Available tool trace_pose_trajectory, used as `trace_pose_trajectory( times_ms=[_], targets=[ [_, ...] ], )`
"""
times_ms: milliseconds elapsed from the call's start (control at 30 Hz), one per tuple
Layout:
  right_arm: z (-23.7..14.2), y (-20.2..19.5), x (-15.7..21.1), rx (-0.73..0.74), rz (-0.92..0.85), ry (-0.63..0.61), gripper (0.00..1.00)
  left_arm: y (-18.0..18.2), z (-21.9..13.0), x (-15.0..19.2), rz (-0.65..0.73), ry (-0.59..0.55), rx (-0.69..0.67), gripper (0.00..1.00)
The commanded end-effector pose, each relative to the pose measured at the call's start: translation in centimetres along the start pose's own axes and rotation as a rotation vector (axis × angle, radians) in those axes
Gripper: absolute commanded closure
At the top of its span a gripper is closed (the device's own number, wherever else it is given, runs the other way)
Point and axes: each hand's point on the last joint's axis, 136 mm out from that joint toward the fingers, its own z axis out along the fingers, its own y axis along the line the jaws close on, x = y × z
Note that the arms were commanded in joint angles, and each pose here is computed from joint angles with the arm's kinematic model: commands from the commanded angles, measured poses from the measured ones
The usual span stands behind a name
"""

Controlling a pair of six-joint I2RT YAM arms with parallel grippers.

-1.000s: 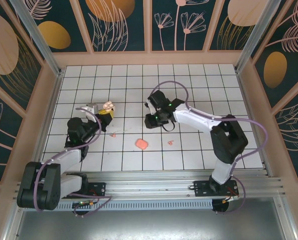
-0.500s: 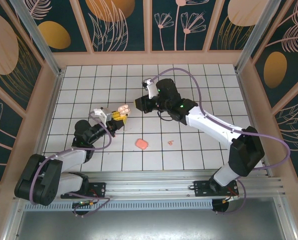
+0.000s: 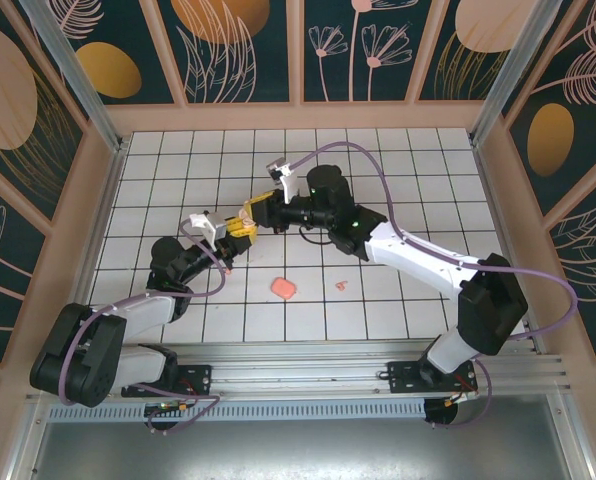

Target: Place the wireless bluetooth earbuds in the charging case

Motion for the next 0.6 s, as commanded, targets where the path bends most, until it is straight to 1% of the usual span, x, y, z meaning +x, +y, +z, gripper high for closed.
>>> trace_pose_trajectory(
  times_ms=[0,267,567],
  targets=[
    [-0.1,1.0,-0.6,-0.046,-0.006,-0.044,0.80,-0.1,0.3,-2.3,0.036,-0.073,0.004,0.99],
    [0.6,1.0,0.5,-0.057,0.011,-0.019,0.80,0.1,0.1,-3.2,0.039,-0.102,-0.023,0.98],
    [1.4,0.8,1.3,-0.064,0.022,0.000,0.80,0.0,0.1,-3.8,0.043,-0.119,-0.021,0.99]
  ],
)
